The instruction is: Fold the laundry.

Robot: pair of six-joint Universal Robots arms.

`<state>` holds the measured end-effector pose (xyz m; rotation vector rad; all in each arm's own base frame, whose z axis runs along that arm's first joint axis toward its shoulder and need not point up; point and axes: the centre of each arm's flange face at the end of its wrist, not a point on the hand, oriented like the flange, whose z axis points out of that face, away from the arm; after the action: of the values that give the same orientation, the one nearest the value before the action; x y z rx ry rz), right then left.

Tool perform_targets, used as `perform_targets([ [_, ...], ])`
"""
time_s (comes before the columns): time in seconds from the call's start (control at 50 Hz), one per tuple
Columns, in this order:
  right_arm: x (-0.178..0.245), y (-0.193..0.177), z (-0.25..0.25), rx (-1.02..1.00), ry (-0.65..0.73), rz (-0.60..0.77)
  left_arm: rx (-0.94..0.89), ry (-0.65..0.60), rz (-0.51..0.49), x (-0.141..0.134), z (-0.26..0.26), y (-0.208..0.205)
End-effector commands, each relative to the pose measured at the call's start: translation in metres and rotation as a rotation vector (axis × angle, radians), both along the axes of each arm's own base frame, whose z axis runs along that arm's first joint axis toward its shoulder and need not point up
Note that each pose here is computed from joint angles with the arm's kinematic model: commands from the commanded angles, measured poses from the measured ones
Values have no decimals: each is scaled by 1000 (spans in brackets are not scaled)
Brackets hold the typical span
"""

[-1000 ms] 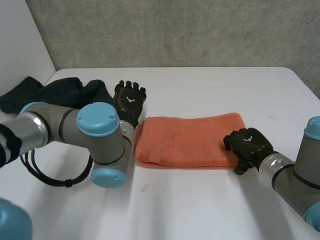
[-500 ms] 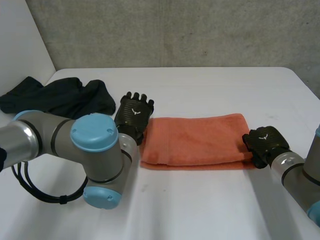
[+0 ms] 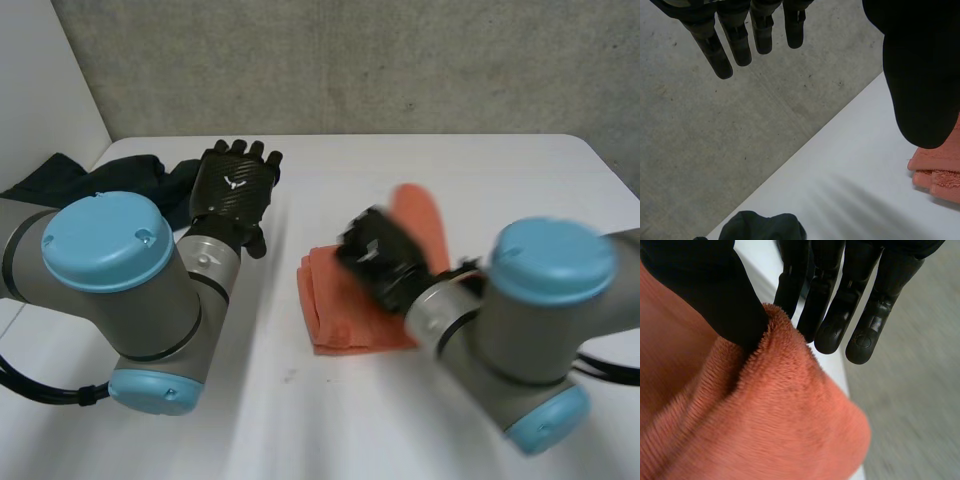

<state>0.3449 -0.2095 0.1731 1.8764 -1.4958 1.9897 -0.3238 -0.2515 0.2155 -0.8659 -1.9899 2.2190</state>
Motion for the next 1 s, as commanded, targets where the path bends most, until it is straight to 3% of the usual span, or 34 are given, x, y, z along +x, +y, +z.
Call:
perform_targets([
  [0.02,21,38,-17,79,-7,166,23,32,2,2,-2,-1],
  [0.06,21,36,-11,103,-41,141,22,42,-4,0,0,0],
  [0.14,6,8,-3,232,-175,-36,18,59,-19,-4,2,0],
  [0.22,-37,-39,31,386,-459,-259,18,111,-91,-18,9,7],
  [0.3,-57,-54,34,542,-595,-363,57,152,-162,-31,6,16],
  [0.44,-69,-67,3,729,-528,-493,223,116,-274,-58,-29,36],
  [0.62,-62,-83,-30,794,-460,-529,446,-52,-201,-56,-85,30],
  [0.72,-60,-87,-36,771,-397,-524,445,-73,-138,-50,-89,26],
  [0.82,-58,-89,-33,682,-307,-483,446,-85,-138,-47,-87,28],
  [1.0,-63,-85,-5,621,-359,-468,362,-27,-171,-49,-43,32],
])
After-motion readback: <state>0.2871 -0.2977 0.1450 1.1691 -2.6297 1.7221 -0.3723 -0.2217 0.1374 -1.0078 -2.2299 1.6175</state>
